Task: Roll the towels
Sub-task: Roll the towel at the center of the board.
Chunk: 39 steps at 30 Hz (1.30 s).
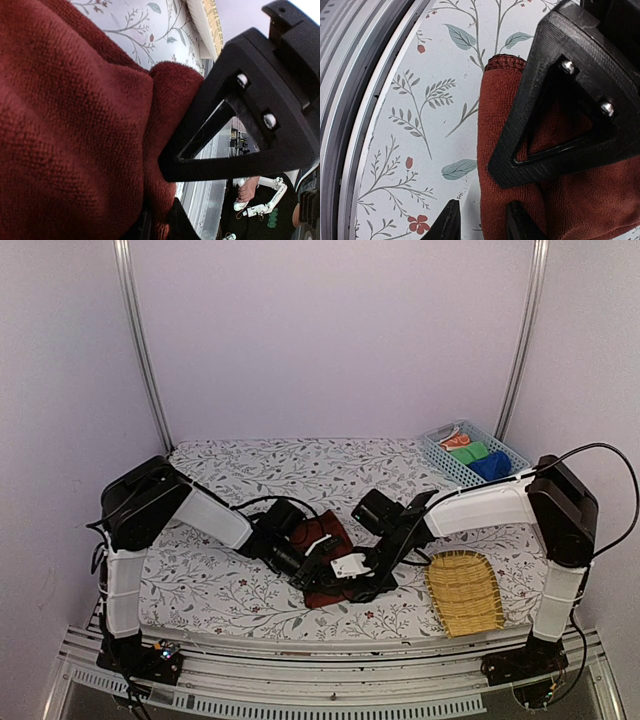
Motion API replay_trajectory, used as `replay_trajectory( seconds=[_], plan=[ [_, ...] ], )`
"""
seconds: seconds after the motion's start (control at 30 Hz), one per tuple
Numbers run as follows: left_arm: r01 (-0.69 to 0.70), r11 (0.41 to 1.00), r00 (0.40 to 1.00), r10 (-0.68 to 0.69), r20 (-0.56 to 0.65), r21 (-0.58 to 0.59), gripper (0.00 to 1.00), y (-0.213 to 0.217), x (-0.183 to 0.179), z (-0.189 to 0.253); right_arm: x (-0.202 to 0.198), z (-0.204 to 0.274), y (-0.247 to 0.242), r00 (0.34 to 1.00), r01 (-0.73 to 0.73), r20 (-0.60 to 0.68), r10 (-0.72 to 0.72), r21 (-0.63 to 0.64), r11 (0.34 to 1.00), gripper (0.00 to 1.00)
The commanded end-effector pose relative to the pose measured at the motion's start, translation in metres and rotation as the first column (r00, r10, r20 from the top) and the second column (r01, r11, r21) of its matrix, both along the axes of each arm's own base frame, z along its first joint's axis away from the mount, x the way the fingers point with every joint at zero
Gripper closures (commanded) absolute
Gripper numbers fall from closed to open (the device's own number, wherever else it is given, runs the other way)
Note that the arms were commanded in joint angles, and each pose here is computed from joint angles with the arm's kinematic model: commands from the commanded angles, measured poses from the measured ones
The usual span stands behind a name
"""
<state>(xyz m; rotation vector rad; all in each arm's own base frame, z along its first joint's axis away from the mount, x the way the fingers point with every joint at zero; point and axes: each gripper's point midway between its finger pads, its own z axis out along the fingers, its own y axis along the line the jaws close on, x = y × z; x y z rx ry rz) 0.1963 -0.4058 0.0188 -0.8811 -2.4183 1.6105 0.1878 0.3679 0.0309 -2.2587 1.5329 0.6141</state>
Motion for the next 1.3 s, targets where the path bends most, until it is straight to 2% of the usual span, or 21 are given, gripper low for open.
replay_trajectory(
  seconds=[0.0, 0.23, 0.57, 0.67, 0.73, 0.83, 0.97, 1.03, 1.27],
  plan=[
    [-0.033, 0.98, 0.996, 0.05, -0.079, 0.197, 0.88, 0.03, -0.013, -0.049, -0.003, -0.013, 0.001, 0.998, -0.011, 0.062, 0.014, -0.04, 0.999, 0.66],
    [-0.039, 0.98, 0.996, 0.054, -0.07, 0.197, 0.89, 0.03, -0.011, -0.048, 0.005, 0.023, 0.005, 0.989, 0.014, 0.146, -0.015, 0.005, 1.0, 0.63],
    [-0.045, 0.978, 0.996, 0.058, -0.062, 0.205, 0.82, 0.032, -0.011, -0.048, 0.013, -0.02, 0.001, 0.987, 0.046, 0.16, -0.034, -0.068, 0.997, 0.59],
    [-0.046, 0.977, 0.997, 0.059, -0.057, 0.207, 0.81, 0.032, -0.01, -0.048, 0.007, -0.029, -0.002, 0.99, 0.033, 0.139, -0.021, -0.087, 0.996, 0.64],
    [-0.048, 0.978, 0.997, 0.06, -0.053, 0.205, 0.81, 0.032, -0.009, -0.047, 0.001, -0.031, -0.005, 0.993, 0.017, 0.121, -0.005, -0.095, 0.995, 0.73],
    [-0.061, 0.98, 0.998, 0.061, 0.003, 0.192, 0.78, 0.03, -0.002, -0.037, -0.011, -0.032, -0.009, 0.998, -0.02, 0.057, 0.027, -0.119, 0.993, 0.86],
    [-0.15, 0.967, 0.974, 0.108, 0.201, 0.207, 0.69, 0.036, 0.02, -0.013, -0.039, -0.038, -0.023, 0.992, -0.089, -0.105, 0.07, -0.191, 0.978, 0.9],
    [-0.196, 0.965, 0.945, 0.139, 0.295, 0.175, 0.61, 0.042, 0.028, 0.012, -0.045, -0.033, -0.021, 0.982, -0.113, -0.169, 0.079, -0.2, 0.973, 0.91],
    [-0.418, 0.907, 0.8, 0.34, 0.495, 0.053, 0.56, 0.078, 0.037, 0.056, -0.064, -0.035, -0.02, 0.91, -0.13, -0.415, 0.014, -0.253, 0.959, 0.91]
  ],
)
